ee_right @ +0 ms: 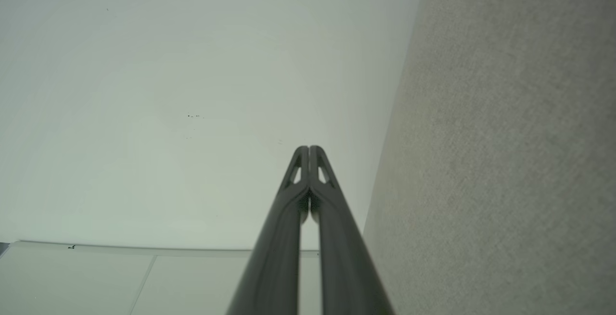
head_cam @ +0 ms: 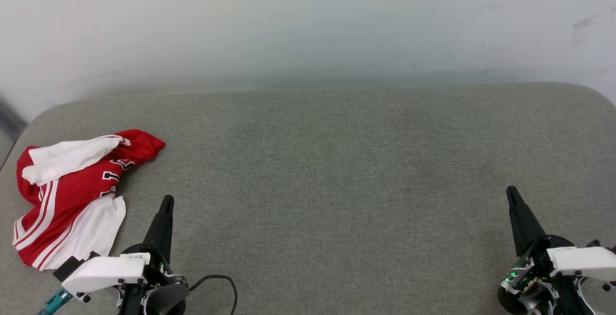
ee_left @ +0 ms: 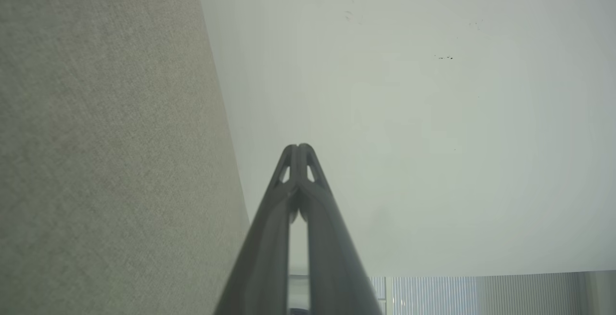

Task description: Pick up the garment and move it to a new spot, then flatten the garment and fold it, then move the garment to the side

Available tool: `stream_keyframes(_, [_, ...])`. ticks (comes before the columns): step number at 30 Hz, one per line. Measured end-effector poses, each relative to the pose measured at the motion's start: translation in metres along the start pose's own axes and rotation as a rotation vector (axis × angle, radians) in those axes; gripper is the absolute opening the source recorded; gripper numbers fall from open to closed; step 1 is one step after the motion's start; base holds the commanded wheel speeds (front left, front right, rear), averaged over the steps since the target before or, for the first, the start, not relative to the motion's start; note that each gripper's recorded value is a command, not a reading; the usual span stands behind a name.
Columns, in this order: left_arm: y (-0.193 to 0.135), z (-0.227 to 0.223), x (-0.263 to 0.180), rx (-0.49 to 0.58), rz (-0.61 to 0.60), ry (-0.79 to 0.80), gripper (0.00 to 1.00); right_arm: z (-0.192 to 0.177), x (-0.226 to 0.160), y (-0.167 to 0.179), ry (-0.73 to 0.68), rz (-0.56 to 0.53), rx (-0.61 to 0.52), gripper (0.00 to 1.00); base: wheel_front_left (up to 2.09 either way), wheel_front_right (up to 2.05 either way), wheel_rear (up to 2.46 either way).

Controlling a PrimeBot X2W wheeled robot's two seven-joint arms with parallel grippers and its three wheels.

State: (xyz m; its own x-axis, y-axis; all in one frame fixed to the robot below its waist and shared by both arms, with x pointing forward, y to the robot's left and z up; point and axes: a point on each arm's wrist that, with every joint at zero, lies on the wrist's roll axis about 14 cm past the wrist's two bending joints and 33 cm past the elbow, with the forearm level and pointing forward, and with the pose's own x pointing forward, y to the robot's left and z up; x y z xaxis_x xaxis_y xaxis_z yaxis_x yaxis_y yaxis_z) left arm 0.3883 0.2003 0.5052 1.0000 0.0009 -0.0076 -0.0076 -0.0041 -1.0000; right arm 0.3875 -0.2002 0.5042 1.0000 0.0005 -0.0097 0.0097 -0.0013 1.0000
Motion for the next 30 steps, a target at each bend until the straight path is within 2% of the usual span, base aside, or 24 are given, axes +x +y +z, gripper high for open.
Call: stream_keyframes(30, [0.0000,-0.0002,0.0000,0.000,0.000,0.000,0.00,0.0000,0.0000,0.0000,0.000,0.000,0.000,0.00,0.00,0.00,0.00])
